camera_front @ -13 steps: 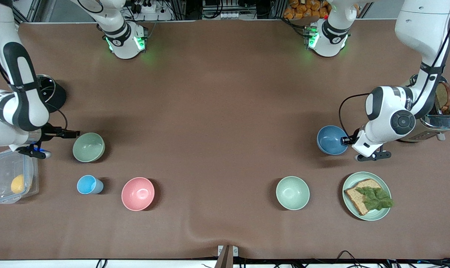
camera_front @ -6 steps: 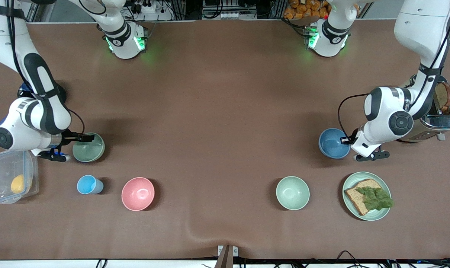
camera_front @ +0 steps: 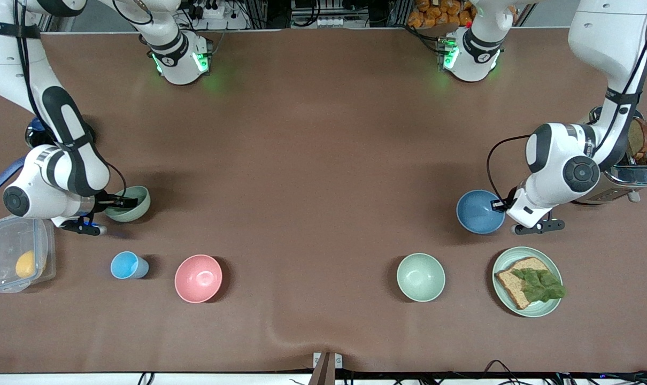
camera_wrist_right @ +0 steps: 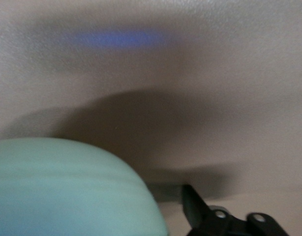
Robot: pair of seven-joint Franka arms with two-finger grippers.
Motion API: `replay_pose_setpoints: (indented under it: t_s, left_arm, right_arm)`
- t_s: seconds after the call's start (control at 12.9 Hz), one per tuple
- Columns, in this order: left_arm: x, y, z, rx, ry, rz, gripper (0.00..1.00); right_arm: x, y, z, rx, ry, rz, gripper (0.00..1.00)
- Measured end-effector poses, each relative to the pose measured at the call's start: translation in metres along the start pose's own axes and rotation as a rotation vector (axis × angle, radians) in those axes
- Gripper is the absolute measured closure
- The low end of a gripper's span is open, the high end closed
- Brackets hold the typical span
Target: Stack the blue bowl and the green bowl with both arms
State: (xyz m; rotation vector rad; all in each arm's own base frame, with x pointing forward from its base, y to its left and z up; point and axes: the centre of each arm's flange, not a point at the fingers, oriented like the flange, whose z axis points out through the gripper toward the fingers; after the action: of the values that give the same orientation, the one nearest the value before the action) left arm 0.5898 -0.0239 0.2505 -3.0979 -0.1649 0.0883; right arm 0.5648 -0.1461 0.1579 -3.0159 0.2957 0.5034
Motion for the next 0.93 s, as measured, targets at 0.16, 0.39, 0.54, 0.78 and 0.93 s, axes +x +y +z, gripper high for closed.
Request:
replay_pose_setpoints:
  t_s: [0.16,0.39,0.54,0.78,0.93]
  left_arm:
    - [0.001,0.013,-0.028,-0.007,0.038,0.020,0.95]
    - [-0.002,0.040,-0.080,0.000,0.030,0.053,0.95]
    - [0.000,0.055,-0.115,0.008,0.012,0.053,0.95]
    - [0.000,0.073,-0.137,0.005,0.008,0.035,0.95]
    - [0.000,0.075,-0.137,0.004,0.007,0.028,0.95]
  right_arm:
    - [0.001,0.000,-0.001,0.000,0.004,-0.001,0.52]
    - [0.003,-0.012,-0.003,-0.003,0.011,-0.022,0.86]
    - [0.004,-0.023,-0.005,-0.008,0.014,-0.039,0.93]
    - [0.005,-0.029,-0.012,-0.006,-0.010,-0.049,0.94]
    - [0.006,-0.035,-0.020,-0.003,-0.015,-0.061,0.94]
